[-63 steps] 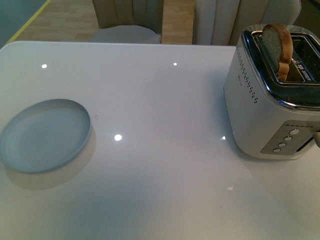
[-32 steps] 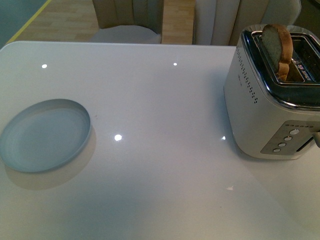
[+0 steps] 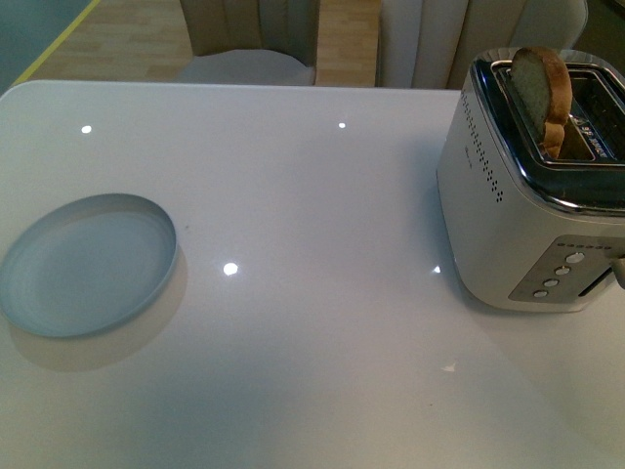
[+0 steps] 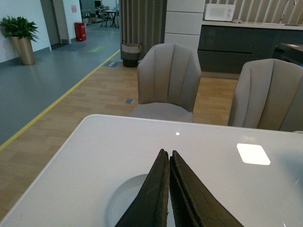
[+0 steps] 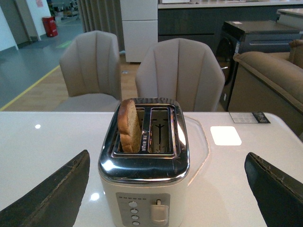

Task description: Left arm holds plate, right arm toasts bread

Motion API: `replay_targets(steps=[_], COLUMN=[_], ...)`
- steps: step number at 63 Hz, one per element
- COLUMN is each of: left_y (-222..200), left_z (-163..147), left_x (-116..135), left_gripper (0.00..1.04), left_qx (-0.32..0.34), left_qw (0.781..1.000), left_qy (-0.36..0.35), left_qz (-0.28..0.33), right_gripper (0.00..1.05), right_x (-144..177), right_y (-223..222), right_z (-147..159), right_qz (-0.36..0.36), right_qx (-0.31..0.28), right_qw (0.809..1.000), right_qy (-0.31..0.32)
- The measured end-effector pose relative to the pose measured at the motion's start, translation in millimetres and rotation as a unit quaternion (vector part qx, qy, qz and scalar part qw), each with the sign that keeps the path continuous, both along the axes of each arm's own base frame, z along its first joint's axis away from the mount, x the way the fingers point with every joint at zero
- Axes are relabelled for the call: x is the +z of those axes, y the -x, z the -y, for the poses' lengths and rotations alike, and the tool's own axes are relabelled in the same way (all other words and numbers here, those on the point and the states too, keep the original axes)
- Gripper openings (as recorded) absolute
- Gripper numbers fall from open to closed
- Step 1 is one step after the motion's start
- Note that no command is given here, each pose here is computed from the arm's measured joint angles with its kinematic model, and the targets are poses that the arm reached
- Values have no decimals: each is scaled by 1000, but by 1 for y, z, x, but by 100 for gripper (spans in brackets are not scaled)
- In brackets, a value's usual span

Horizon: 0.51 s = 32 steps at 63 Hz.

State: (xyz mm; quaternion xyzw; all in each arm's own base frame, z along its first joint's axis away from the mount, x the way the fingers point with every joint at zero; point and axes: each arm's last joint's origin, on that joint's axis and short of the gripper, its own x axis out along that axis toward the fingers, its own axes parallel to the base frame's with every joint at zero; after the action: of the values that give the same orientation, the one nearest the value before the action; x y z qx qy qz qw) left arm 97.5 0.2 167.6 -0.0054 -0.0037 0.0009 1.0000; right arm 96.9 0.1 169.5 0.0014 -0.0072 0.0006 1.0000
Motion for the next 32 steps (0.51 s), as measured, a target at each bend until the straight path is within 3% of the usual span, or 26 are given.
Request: replay_targets(steps=[24,32], left_y=[0,0], left_z=[0,0], left_x=[0,0], left_gripper=[3,27], left_qx=[0,0], left_qw=[1000,1000], left_qy=[0,0], left_qz=[0,0], right_gripper=[96,96], right_x=[0,0], right_y=[0,0], right_z=[0,0], right_qz=[0,0], right_qx=[0,0], right_qw=[1000,1000], right_qy=[0,0])
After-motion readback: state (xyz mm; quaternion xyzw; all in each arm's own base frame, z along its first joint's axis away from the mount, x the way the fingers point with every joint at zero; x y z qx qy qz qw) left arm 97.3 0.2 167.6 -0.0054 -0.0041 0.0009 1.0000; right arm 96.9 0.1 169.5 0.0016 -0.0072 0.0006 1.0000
